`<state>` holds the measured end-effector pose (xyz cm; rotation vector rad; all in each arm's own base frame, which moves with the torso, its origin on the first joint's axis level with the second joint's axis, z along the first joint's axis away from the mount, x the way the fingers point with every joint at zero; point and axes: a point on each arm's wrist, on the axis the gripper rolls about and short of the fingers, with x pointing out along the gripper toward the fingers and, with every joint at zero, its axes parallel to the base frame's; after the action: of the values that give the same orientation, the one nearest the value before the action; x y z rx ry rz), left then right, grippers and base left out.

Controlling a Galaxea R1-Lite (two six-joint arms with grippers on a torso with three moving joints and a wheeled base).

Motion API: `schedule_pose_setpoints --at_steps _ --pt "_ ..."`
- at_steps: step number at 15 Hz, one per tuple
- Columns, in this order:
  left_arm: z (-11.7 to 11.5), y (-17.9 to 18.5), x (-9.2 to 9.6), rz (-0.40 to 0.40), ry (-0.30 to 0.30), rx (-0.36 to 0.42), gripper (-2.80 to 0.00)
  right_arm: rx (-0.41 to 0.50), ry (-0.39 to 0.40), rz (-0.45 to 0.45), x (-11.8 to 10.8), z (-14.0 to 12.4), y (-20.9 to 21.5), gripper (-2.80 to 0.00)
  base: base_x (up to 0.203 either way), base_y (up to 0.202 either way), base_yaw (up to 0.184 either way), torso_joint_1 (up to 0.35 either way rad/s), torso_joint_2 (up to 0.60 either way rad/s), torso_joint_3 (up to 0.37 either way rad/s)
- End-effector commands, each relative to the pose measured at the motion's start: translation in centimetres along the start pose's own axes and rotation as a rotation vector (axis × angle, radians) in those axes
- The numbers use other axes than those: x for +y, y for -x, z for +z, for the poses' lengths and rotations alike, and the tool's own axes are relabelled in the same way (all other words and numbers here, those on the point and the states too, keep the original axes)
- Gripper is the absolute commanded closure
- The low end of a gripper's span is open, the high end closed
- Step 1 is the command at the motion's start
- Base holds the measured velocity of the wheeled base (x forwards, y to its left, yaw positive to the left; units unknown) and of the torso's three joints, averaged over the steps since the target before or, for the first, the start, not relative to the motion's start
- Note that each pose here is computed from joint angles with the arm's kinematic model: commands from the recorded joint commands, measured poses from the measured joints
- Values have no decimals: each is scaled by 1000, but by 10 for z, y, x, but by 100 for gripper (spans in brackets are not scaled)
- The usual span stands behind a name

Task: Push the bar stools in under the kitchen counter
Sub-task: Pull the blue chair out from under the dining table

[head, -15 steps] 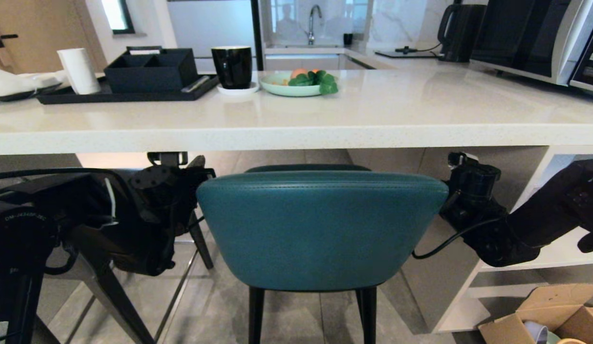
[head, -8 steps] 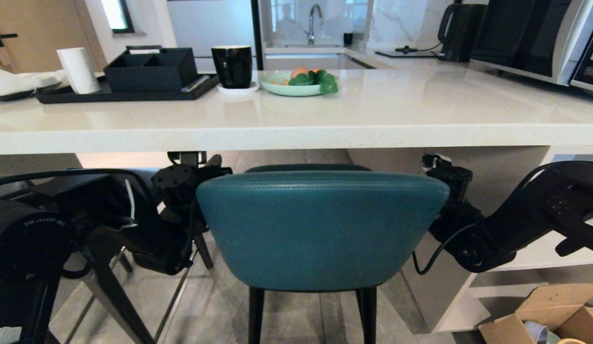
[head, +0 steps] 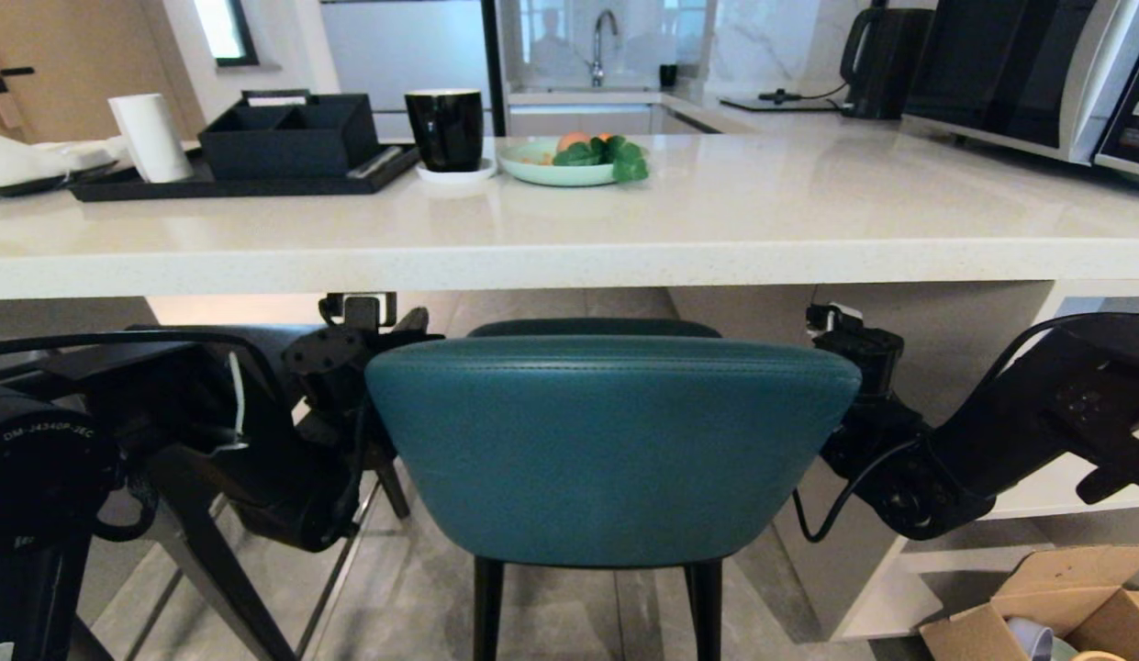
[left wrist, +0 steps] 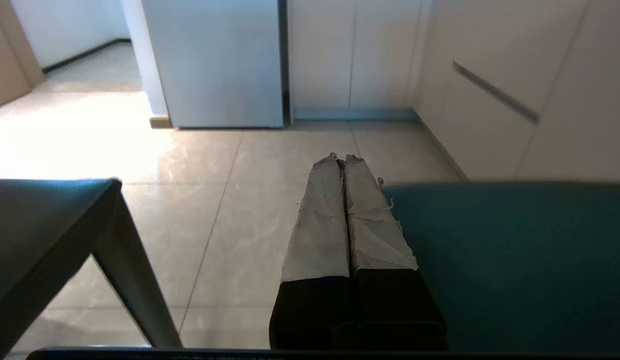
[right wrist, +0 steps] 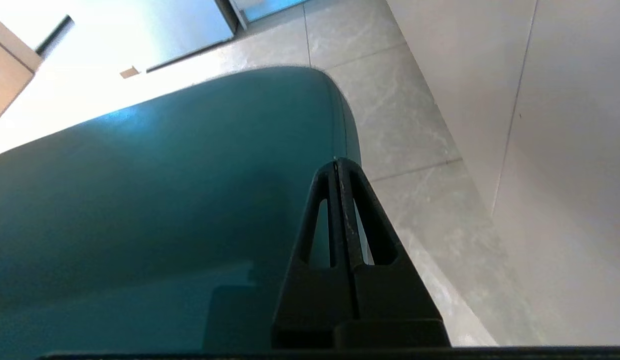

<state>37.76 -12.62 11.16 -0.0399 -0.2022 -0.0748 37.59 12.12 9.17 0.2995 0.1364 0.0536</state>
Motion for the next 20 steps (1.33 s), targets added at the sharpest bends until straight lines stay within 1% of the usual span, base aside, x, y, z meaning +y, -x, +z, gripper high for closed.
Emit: schedule_pose_setpoints --at_steps 1,4,6,8,9,12,14,15,17,20 --pt "1 11 3 2 -8 26 0 -8 -4 -3 -2 2 5 0 0 0 0 0 0 0" --pt "-9 26 7 2 -26 93 0 -12 0 -4 -6 -2 10 0 0 0 0 0 0 0" --pt "-15 31 9 1 -36 123 0 -20 -3 -1 -5 2 12 0 0 0 0 0 0 0" --pt "-22 31 10 6 -90 144 0 -24 0 3 -3 4 13 0 0 0 0 0 0 0" --pt "-25 32 8 -1 -94 151 0 -26 5 2 -3 5 14 0 0 0 0 0 0 0" --pt "-26 36 7 -7 -98 164 0 -20 24 -1 -4 4 16 0 0 0 0 0 0 0" --pt "-24 37 3 -20 -95 158 0 0 71 1 -5 -2 21 0 0 0 0 0 0 0" --pt "-22 38 -1 -28 -93 155 0 0 71 11 -2 -3 21 0 0 0 0 0 0 0" --pt "-22 40 -7 -44 -90 153 0 -6 70 14 0 -1 21 0 -153 0 1 10 2 1" --pt "-21 41 -10 -48 -89 153 0 -15 69 17 1 2 19 0 -192 0 -2 1 3 2"
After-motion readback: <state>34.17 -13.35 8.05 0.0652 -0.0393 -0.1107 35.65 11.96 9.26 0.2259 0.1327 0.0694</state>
